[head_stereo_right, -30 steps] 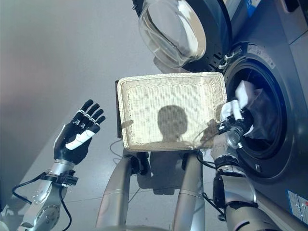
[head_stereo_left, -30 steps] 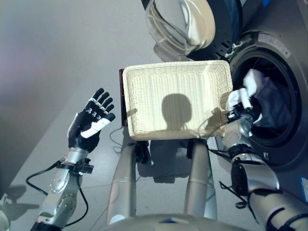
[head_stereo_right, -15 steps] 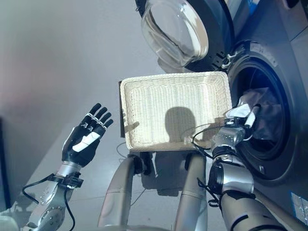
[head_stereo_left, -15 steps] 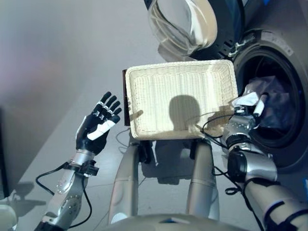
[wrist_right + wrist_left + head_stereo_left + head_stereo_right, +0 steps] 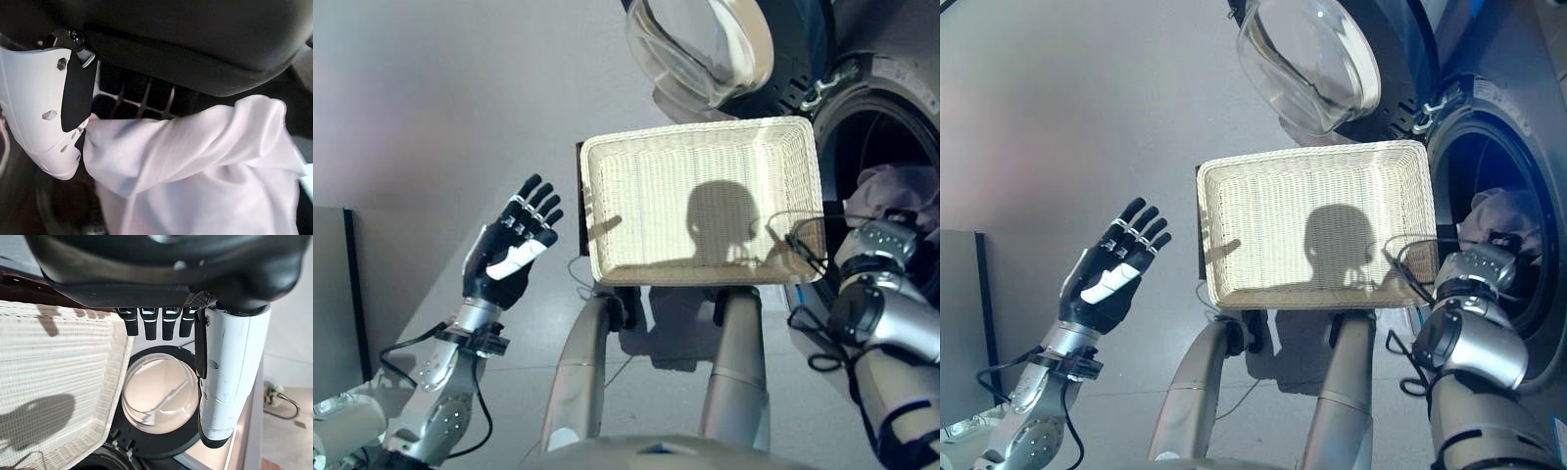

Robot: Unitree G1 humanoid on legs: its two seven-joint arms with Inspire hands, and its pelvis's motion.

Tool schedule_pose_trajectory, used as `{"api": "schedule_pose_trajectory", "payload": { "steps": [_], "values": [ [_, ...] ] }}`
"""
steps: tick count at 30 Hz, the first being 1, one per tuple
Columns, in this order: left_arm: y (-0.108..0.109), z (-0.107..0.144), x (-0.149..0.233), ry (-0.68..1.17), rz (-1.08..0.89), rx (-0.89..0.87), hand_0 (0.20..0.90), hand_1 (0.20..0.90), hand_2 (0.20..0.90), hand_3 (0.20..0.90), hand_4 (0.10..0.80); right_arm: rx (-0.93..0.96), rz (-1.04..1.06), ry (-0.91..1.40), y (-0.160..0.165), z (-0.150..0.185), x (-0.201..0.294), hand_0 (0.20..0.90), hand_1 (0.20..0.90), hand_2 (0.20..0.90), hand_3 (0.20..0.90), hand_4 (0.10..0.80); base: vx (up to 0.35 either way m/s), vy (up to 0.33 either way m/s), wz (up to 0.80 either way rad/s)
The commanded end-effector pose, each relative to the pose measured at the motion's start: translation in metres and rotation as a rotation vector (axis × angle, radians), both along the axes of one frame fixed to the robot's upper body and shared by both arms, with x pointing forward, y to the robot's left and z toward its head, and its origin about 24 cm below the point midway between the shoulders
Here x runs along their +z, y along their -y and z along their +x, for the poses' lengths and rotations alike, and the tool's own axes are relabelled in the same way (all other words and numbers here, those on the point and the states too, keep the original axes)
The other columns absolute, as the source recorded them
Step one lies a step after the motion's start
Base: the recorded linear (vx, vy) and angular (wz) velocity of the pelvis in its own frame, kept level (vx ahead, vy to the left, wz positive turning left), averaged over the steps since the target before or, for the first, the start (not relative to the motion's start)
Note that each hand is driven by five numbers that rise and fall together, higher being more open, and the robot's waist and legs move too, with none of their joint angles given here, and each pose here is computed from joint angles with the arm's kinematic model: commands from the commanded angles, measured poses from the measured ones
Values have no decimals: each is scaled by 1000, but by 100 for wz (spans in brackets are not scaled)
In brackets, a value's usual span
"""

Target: Pick up the clothes and place them into the washing machine

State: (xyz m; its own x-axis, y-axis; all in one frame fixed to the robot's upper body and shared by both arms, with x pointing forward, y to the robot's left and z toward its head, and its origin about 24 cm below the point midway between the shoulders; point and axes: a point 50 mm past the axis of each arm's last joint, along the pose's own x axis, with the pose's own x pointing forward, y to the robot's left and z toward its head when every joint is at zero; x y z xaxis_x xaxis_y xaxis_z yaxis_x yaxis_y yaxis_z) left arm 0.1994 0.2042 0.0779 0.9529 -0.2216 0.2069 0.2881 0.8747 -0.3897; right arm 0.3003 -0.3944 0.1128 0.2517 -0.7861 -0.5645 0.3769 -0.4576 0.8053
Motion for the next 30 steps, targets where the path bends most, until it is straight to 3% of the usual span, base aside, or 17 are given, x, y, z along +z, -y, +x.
{"api": "schedule_pose_trajectory", "payload": {
  "steps": [1,7,15,16,18,30],
  "values": [
    [-16,-3,44,246,-25,79,900,900,900,900,800,-251,-235,-93,60,-59,40,200,200,200,200,300,80,-8,4],
    [-20,-3,50,270,-22,99,900,900,900,900,800,-303,-263,-125,70,-72,46,200,200,200,200,300,16,7,-1],
    [-20,-3,51,280,-26,111,900,900,900,900,800,-182,-384,-91,46,-39,54,200,200,200,200,300,6,1,-5],
    [-19,-3,50,280,-25,108,900,900,900,900,800,-173,-391,-92,45,-37,54,345,345,345,345,404,-9,-2,-7],
    [-19,-3,50,280,-19,102,900,900,900,900,800,-166,-380,-101,43,-35,52,900,900,900,900,800,-87,-5,-8],
    [-20,-3,44,250,-8,87,900,900,900,900,800,-124,-437,-88,32,-23,57,900,900,900,900,800,9,-3,0]
  ]
}}
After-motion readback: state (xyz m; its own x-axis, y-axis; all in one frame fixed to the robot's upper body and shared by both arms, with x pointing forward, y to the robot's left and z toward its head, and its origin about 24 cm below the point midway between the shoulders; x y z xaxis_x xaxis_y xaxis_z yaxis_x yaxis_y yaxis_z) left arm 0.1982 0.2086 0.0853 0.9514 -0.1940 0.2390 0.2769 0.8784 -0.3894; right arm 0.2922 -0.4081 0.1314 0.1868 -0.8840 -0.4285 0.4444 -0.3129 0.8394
